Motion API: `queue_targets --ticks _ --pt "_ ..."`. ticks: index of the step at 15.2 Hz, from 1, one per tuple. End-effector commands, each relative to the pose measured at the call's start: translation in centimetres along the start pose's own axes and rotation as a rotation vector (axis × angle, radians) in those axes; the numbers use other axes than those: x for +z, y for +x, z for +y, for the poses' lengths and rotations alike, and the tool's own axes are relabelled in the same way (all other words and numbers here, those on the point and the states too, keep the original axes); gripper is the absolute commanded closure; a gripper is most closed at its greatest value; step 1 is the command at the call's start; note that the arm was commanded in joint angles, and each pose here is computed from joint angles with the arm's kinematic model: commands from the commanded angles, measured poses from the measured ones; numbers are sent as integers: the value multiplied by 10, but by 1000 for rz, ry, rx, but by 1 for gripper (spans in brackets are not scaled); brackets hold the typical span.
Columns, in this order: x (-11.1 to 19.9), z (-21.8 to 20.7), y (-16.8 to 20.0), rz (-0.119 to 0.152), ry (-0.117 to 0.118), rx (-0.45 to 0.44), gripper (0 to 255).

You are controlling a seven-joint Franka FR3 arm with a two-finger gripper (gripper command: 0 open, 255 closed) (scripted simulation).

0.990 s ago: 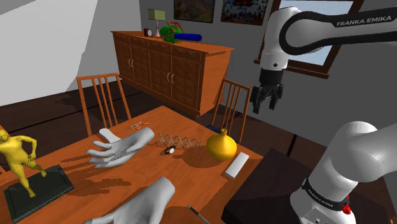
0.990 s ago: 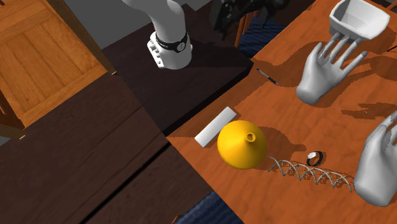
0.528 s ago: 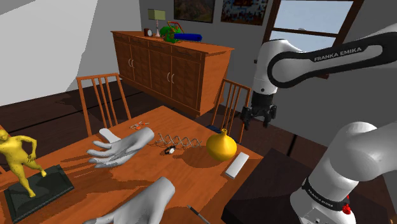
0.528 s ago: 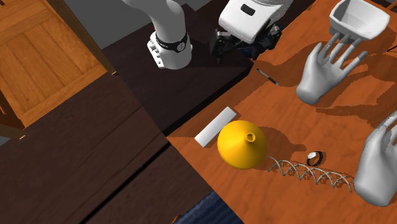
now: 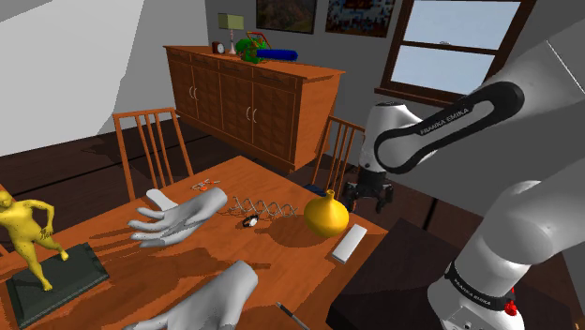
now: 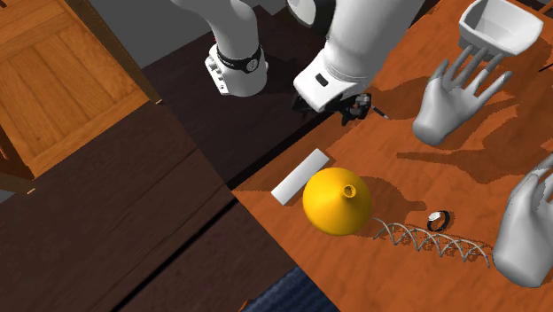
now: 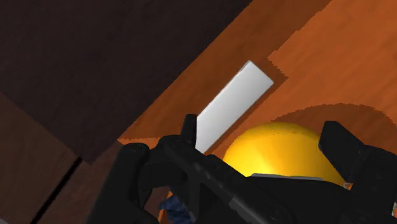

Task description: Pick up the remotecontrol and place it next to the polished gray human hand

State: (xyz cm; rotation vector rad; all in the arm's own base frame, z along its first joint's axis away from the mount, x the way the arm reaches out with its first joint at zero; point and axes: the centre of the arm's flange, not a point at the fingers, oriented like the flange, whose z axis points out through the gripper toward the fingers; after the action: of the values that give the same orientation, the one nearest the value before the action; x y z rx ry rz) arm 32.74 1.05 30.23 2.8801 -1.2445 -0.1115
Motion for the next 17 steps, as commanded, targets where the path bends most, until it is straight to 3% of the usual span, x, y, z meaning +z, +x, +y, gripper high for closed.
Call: queue_targets --ticks 1,13,17 --pt "26 -4 5 13 5 70 0" --pt "177 -8 42 72 15 472 0" --pt "195 -8 44 73 15 477 0"
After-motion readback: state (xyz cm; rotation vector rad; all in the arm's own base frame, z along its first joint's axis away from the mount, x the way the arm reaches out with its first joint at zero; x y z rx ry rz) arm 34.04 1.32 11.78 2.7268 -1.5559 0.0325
